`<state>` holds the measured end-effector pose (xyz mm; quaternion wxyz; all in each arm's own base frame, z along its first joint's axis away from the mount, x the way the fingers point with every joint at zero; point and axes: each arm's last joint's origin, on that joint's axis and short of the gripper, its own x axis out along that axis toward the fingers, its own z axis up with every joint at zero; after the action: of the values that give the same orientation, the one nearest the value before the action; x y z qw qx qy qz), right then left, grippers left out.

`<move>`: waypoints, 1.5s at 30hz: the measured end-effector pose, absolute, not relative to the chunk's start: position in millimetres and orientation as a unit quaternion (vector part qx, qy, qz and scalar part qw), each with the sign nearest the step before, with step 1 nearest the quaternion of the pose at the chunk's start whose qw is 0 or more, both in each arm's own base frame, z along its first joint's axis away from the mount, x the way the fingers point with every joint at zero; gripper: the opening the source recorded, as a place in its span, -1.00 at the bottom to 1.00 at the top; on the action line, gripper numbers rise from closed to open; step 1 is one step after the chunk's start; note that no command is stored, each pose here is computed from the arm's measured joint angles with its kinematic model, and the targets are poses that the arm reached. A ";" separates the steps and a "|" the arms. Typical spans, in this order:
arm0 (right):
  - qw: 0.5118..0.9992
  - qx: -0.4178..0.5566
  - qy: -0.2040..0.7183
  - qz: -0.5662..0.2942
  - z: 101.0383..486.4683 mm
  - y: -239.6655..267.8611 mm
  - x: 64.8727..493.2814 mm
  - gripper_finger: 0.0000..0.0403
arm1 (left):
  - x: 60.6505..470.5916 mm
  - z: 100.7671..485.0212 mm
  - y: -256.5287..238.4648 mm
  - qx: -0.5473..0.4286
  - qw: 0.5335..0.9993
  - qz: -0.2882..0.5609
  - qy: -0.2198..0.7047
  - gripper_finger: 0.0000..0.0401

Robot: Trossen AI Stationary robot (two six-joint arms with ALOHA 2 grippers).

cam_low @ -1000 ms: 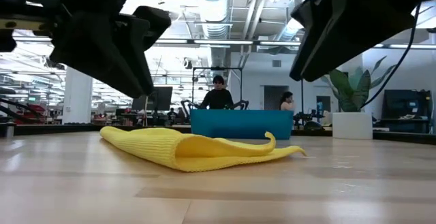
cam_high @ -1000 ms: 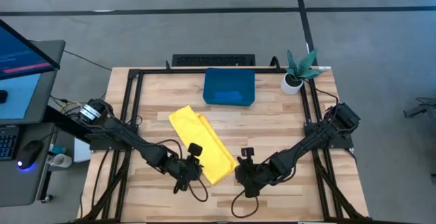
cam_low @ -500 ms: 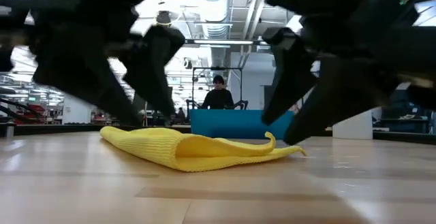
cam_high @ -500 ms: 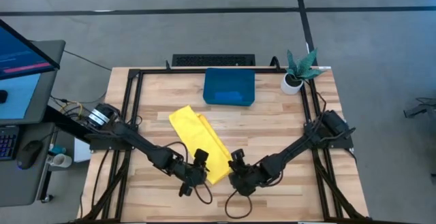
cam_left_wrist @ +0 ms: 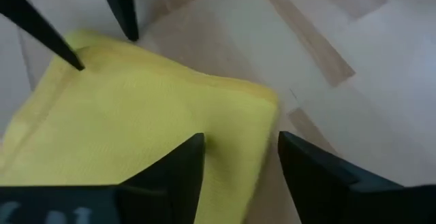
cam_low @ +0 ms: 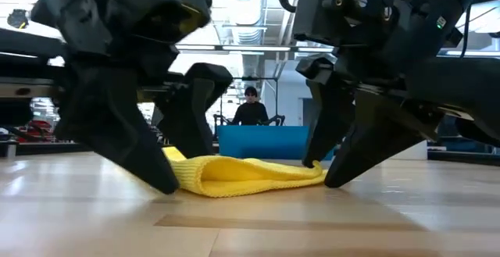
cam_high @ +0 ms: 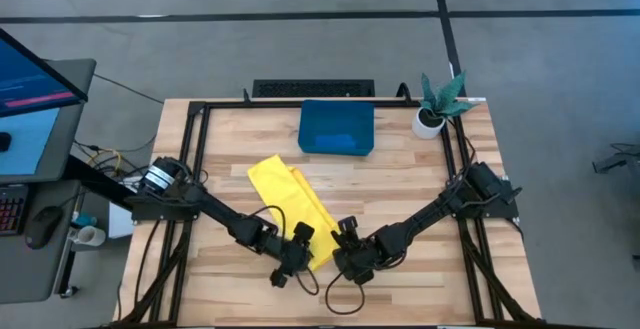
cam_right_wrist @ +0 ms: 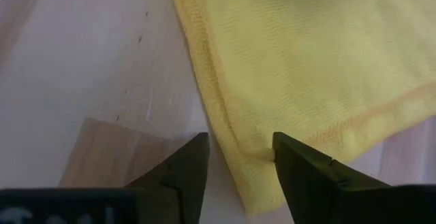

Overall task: Roll microfiber towels into tight, uniform cylinder then place into a basket
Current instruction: Roll the yellow microfiber cloth

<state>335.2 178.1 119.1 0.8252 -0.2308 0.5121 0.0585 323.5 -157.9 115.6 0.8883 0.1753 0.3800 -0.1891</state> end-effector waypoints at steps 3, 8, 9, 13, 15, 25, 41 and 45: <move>0.824 -0.228 0.515 0.059 118.4 178.0 334.8 -0.08 | 326.6 115.1 -150.6 0.161 0.889 -0.183 0.387 -0.14; 0.823 -0.203 0.527 0.062 117.3 175.4 335.0 -0.29 | 329.3 114.3 -141.7 0.131 0.889 -0.179 0.401 -0.24; 0.823 -0.191 0.532 0.062 117.1 174.2 335.3 -0.34 | 329.2 114.1 -140.9 0.127 0.888 -0.177 0.405 -0.26; 0.823 -0.169 0.539 0.058 116.5 170.9 336.6 -0.52 | 328.4 113.7 -140.7 0.121 0.887 -0.172 0.411 -0.37; 0.823 -0.168 0.540 0.056 116.3 169.1 337.5 -0.60 | 328.1 113.6 -141.1 0.122 0.887 -0.172 0.412 -0.42; 0.823 -0.142 0.549 0.029 114.8 161.7 338.7 -0.95 | 327.3 113.4 -142.2 0.122 0.887 -0.169 0.413 -0.63; 0.818 -0.211 0.534 0.026 154.9 209.7 334.6 -0.98 | 311.4 146.4 -153.7 0.151 0.899 -0.139 0.386 -0.93; 0.820 -0.235 0.523 0.005 172.4 220.8 332.6 -0.99 | 305.7 164.6 -156.5 0.158 0.911 -0.124 0.361 -0.98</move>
<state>332.6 220.8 172.4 0.8197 -0.2346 0.5226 0.0046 305.7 -156.5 164.6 0.9107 0.1577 0.3611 -0.1242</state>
